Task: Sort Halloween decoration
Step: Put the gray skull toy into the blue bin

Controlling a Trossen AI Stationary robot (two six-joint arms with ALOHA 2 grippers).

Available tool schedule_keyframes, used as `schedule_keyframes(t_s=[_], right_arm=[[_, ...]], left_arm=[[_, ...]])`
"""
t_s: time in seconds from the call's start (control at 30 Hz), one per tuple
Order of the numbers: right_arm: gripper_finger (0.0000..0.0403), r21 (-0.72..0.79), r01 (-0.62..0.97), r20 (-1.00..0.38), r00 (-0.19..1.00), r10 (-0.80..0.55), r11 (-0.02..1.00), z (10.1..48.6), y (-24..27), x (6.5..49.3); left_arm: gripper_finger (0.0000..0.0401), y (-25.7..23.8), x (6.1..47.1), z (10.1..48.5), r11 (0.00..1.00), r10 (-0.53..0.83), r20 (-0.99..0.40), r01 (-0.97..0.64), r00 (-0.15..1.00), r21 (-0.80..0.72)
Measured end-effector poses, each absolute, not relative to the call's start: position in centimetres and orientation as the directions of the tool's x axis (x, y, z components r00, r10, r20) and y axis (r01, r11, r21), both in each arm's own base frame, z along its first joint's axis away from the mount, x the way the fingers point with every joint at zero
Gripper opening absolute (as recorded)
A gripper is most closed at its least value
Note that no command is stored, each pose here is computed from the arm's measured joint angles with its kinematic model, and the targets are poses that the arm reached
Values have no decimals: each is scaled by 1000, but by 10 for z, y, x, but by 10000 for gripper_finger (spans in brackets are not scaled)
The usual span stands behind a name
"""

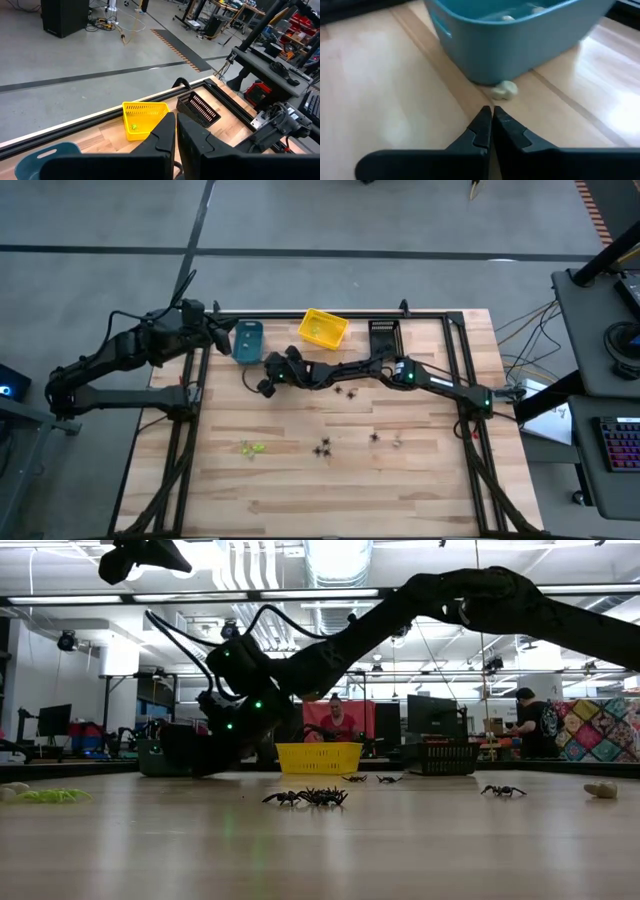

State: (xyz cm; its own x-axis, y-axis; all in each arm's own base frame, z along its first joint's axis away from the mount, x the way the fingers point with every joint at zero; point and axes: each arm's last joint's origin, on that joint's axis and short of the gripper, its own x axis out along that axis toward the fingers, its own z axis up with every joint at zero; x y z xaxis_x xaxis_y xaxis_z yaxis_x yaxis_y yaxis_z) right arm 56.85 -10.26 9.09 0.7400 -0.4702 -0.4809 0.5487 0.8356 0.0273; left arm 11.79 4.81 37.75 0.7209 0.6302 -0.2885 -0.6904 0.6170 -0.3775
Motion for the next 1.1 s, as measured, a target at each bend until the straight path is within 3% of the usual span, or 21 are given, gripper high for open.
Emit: schedule_keyframes(t_s=[0.37,1.1], right_arm=[[9,24,599,-443,724,-529,800,102,-122,565],[9,98,474,-434,812,-391,875,93,-115,571]], left_arm=[[0,48,118,377,617,630,-288,-690,721,-377],[0,49,123,376,616,630,-295,-693,719,-374]])
